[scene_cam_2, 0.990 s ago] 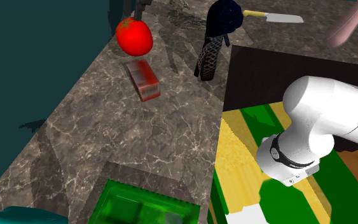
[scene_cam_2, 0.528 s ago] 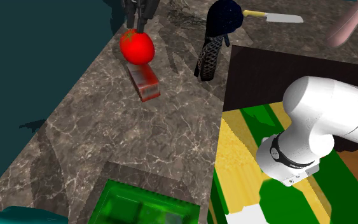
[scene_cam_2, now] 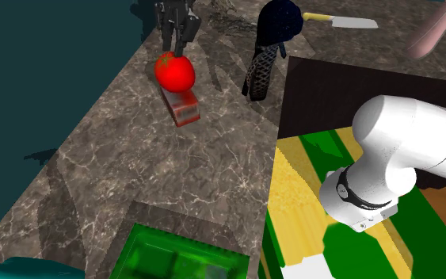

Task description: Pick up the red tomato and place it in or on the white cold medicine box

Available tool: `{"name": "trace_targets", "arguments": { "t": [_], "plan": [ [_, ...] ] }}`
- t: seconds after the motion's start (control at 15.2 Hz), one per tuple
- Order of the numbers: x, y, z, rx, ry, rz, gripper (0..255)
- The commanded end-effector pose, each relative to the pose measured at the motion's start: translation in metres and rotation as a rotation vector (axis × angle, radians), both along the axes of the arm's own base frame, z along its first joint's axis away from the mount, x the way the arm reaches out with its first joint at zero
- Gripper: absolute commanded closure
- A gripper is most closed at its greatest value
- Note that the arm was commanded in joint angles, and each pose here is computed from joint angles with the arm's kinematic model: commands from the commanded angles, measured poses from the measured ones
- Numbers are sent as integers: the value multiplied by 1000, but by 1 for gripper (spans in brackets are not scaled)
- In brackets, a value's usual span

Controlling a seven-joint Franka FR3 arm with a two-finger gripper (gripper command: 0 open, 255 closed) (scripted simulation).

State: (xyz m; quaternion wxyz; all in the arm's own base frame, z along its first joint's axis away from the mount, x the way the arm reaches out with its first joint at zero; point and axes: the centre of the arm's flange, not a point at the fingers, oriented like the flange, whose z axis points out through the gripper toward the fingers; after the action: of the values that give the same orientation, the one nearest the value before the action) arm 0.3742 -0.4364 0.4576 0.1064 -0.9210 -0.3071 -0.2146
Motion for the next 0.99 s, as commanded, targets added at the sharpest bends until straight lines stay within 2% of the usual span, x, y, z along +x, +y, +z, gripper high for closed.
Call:
{"name": "trace_targets", "arguments": {
  "t": [0.0, 0.46, 0.53, 0.86, 0.92],
  "plan": [
    [1, -2, -6, 0, 0, 0, 255],
    [1, -2, -6, 0, 0, 0, 255],
    [1, -2, -6, 0, 0, 0, 0],
    [1, -2, -6, 0, 0, 0, 0],
    [-4, -7, 6, 0, 0, 0, 0]
  ]
}}
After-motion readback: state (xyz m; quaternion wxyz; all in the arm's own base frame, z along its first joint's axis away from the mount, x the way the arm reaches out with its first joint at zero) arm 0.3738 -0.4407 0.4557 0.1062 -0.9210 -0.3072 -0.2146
